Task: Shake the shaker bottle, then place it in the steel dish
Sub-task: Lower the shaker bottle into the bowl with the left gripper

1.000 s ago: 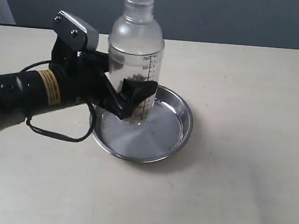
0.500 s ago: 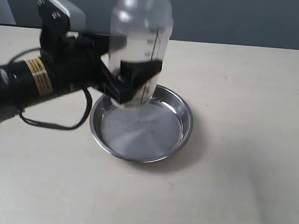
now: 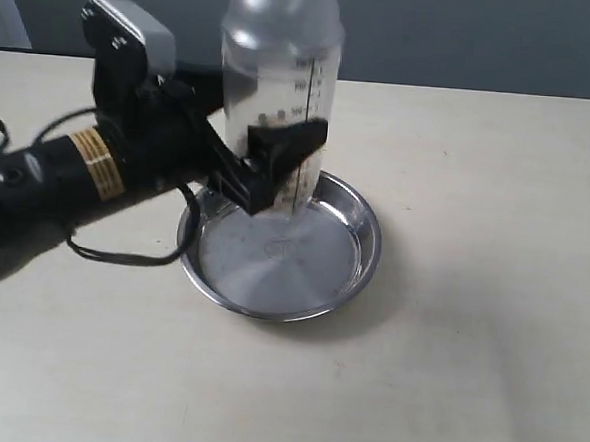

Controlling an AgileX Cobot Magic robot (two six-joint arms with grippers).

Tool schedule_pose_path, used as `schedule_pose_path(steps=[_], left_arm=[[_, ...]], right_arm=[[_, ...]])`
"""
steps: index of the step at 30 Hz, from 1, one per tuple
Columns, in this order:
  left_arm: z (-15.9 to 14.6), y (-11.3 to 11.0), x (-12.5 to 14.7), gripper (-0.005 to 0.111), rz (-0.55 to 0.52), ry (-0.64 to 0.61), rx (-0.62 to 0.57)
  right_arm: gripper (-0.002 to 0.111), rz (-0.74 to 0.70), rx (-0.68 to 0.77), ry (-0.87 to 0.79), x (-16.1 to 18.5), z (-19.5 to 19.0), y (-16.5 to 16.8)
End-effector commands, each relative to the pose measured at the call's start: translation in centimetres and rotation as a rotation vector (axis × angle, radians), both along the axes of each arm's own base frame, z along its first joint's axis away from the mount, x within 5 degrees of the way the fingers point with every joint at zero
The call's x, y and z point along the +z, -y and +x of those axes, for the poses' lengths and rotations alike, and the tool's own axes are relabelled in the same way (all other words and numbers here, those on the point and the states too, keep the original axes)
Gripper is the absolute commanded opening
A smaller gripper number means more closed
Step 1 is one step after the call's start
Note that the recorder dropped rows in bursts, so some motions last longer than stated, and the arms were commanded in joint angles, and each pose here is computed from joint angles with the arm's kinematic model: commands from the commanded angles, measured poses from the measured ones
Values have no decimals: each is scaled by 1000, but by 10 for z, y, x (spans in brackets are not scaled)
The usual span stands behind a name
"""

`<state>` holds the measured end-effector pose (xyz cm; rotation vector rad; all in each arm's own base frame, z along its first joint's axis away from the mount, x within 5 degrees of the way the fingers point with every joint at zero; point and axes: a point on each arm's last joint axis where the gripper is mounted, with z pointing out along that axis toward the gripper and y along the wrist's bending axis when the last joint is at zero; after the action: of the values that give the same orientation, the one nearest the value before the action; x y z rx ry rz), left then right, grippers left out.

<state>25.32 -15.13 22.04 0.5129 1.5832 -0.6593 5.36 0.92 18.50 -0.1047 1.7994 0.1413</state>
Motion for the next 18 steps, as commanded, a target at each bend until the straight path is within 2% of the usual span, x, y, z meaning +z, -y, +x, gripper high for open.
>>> schedule_pose_path(steps=[1, 3, 4, 5, 7, 9, 10, 12, 14, 15, 16, 18], left_arm=[[-4, 6, -3, 0, -71, 39, -75], [-8, 3, 33, 0, -123, 160, -71], [-7, 0, 41, 0, -110, 156, -35], [-4, 0, 36, 0, -72, 109, -9], [4, 1, -5, 0, 66, -36, 20], [8, 4, -39, 0, 78, -161, 22], [6, 6, -40, 0, 60, -162, -6], [-1, 11, -14, 0, -24, -31, -90], [-6, 8, 24, 0, -84, 91, -80], [-6, 3, 39, 0, -84, 125, -31], [-3, -2, 44, 0, -16, 136, 38], [7, -15, 44, 0, 50, 117, 186]], right_arm=[[-1, 0, 4, 12, 1, 0, 0], [-1, 0, 4, 12, 1, 0, 0], [-1, 0, 4, 12, 1, 0, 0], [-1, 0, 4, 12, 1, 0, 0], [-1, 0, 4, 12, 1, 0, 0], [-1, 0, 4, 12, 1, 0, 0], [-1, 0, 4, 12, 1, 0, 0], [-1, 0, 4, 12, 1, 0, 0], [-1, 0, 4, 12, 1, 0, 0], [-1, 0, 4, 12, 1, 0, 0], [-1, 0, 4, 12, 1, 0, 0], [-1, 0, 4, 12, 1, 0, 0]])
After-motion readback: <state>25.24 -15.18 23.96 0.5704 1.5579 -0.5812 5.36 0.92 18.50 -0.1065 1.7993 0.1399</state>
